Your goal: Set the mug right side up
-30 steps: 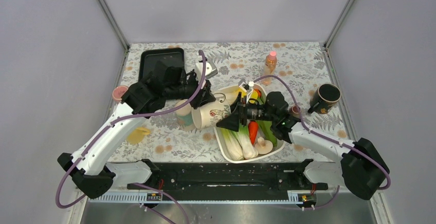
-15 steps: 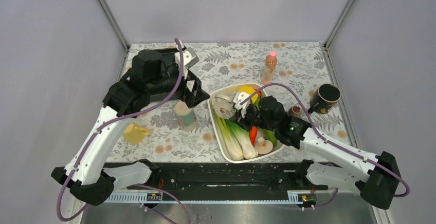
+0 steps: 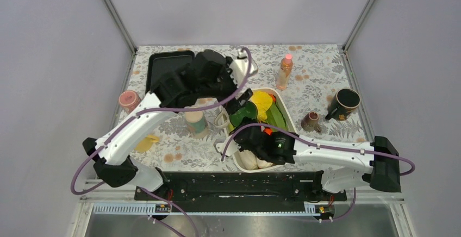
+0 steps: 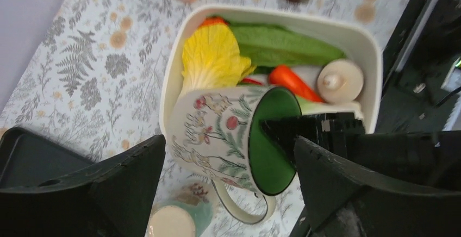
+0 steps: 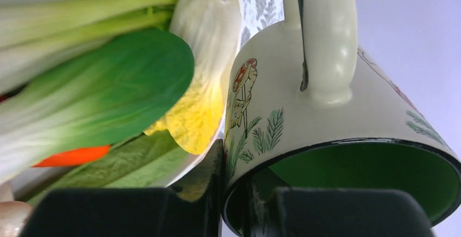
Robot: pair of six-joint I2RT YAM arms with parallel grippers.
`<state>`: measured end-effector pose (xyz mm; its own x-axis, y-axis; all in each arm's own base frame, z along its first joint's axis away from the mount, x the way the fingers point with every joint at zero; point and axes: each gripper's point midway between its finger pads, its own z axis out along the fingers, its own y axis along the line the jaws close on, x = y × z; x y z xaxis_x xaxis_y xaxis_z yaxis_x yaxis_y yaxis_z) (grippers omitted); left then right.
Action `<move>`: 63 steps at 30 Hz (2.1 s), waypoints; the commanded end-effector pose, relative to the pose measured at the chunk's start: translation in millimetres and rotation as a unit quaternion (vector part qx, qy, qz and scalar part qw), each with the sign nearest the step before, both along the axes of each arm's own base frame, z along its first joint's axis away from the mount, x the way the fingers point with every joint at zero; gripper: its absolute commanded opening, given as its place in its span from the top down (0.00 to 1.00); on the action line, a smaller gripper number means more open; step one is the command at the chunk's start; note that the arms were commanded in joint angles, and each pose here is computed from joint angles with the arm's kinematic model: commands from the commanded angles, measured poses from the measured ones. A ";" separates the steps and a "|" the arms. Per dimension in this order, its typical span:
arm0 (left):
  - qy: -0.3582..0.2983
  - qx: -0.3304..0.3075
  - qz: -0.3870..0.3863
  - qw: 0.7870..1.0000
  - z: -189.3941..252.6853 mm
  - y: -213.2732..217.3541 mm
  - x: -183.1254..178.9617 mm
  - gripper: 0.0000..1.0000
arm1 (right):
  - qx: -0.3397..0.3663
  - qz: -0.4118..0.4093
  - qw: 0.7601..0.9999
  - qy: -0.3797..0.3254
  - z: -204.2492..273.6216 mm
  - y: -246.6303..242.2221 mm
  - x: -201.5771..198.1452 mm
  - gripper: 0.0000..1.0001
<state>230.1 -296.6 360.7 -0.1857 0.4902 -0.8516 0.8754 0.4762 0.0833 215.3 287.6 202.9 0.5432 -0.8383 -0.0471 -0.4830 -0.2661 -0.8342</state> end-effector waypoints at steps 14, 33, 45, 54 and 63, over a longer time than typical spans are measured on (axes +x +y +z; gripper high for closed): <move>-0.193 0.173 0.117 0.959 -49.7 16.3 50.1 0.72 | 0.034 -0.042 0.992 -0.112 87.5 10.0 14.6 1.00; -0.191 0.122 0.147 0.963 -59.6 43.3 90.9 1.00 | 0.140 -0.073 0.981 -0.115 89.9 28.9 39.0 0.37; -0.164 0.114 0.215 0.956 -73.5 77.9 153.9 1.00 | 0.192 -0.086 0.970 -0.120 100.3 16.9 50.3 0.01; -0.102 0.059 0.280 0.953 -66.8 118.5 207.6 1.00 | 0.241 -0.046 0.965 -0.090 106.9 28.9 42.0 0.01; 0.011 -0.012 0.436 0.900 -95.1 220.2 301.9 1.00 | 0.282 -0.060 0.956 -0.049 101.5 22.0 37.1 0.01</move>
